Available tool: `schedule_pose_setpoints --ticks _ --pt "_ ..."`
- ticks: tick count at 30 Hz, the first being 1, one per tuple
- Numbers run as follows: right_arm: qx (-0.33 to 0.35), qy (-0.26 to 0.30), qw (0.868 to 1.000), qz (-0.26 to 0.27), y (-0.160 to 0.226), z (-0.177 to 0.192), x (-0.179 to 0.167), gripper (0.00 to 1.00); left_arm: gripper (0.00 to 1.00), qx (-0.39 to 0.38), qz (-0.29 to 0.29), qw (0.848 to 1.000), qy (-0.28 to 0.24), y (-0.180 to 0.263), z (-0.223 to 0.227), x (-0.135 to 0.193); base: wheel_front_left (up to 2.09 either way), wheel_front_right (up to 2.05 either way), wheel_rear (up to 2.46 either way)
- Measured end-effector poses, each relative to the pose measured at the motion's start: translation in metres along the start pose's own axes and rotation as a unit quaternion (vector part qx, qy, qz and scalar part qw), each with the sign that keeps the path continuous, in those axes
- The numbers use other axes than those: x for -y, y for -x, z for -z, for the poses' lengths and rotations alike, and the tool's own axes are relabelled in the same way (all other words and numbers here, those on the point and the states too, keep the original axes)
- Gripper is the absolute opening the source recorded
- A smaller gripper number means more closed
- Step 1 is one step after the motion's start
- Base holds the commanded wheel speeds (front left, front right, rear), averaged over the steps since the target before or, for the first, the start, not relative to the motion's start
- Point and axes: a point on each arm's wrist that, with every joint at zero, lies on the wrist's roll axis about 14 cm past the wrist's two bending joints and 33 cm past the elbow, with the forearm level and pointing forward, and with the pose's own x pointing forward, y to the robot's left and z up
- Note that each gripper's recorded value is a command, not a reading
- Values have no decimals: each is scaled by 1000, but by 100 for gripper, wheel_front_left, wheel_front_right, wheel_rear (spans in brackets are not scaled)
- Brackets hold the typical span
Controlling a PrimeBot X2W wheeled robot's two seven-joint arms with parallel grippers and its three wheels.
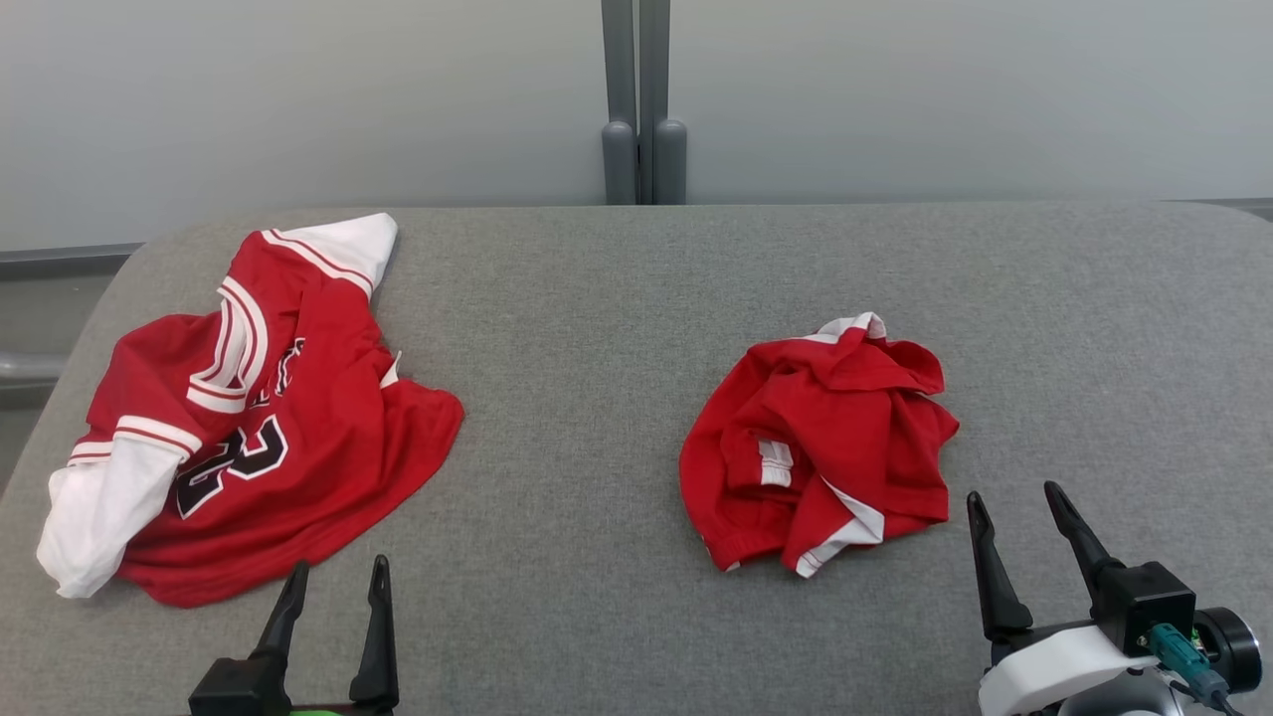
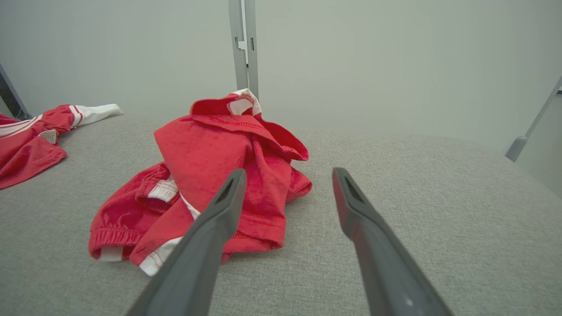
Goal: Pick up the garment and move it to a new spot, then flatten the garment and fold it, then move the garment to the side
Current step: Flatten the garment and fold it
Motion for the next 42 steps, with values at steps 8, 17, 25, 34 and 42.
schedule_pose_setpoints --ticks 8,17,25,34,42 --pt "3 0 1000 6 3 -2 3 100 100 8 18 1000 1 -6 -5 10 0 0 0" --pt "9 1 1000 21 6 -6 12 100 100 6 112 994 13 -23 -5 70 0 0 0" --pt "14 6 999 46 3 -10 29 100 100 -69 289 955 -4 -26 40 179 0 0 0" --pt "-7 9 995 96 16 2 60 100 100 -152 332 931 -3 -35 88 206 0 0 0" --pt "-23 14 992 125 26 10 77 100 45 -190 343 920 -14 -40 114 214 0 0 0"
